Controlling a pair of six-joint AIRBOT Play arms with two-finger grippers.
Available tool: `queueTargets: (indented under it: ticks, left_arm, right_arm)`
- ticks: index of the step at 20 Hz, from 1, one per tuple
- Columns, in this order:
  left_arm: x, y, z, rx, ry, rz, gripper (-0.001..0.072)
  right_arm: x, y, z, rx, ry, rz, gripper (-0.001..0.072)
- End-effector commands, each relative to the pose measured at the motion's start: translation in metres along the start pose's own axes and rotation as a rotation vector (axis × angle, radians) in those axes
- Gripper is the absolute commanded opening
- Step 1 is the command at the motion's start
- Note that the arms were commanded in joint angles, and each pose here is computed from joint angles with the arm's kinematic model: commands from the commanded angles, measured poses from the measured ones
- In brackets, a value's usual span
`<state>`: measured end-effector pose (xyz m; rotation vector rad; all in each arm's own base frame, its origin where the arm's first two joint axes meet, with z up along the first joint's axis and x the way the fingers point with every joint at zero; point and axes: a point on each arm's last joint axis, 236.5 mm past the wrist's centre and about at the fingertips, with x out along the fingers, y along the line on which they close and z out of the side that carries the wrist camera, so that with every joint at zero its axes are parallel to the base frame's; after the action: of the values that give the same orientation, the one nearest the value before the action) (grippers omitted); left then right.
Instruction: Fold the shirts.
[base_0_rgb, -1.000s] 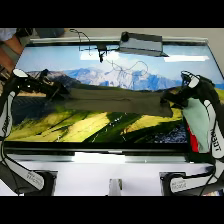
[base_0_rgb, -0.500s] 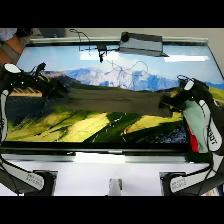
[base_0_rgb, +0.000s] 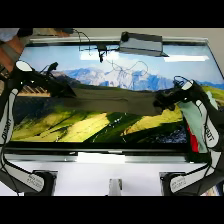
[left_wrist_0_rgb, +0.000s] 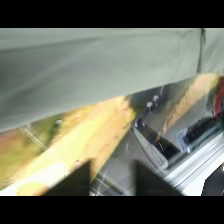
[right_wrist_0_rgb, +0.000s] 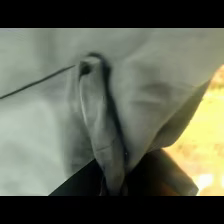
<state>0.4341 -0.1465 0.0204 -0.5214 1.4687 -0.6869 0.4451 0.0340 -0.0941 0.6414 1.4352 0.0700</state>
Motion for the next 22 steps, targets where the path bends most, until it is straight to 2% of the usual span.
queueTargets:
  ticks: [1,6,10,13,16,19,22]
  left_arm:
    - [0.038,-0.034,-0.015,0.095,0.079,-0.005,0.0039]
    - [0.123,-0.078,-0.034,0.2,0.096,0.013,0.0034]
    - [0.178,-0.115,-0.03,0.194,-0.002,0.019,0.0033]
    - [0.221,-0.157,-0.04,0.13,-0.009,-0.108,0.0033]
    - [0.27,-0.185,-0.079,0.08,0.088,-0.202,0.0033]
    - [0.302,-0.2,-0.116,0.086,0.163,-0.213,0.0033]
    - [0.3,-0.2,-0.11,0.093,0.147,-0.215,0.0032]
  right_arm:
    - [-0.033,0.028,-0.002,-0.082,-0.037,0.059,0.0026]
    - [-0.109,0.065,-0.035,-0.23,-0.072,0.094,0.0026]
    - [-0.151,0.079,-0.081,-0.307,-0.012,0.103,0.0026]
    - [-0.179,0.089,-0.103,-0.339,-0.031,0.107,0.0026]
    - [-0.203,0.097,-0.113,-0.363,-0.094,0.11,0.0024]
    - [-0.215,0.104,-0.118,-0.382,-0.132,0.121,0.0024]
    - [-0.221,0.113,-0.12,-0.391,-0.157,0.151,0.0024]
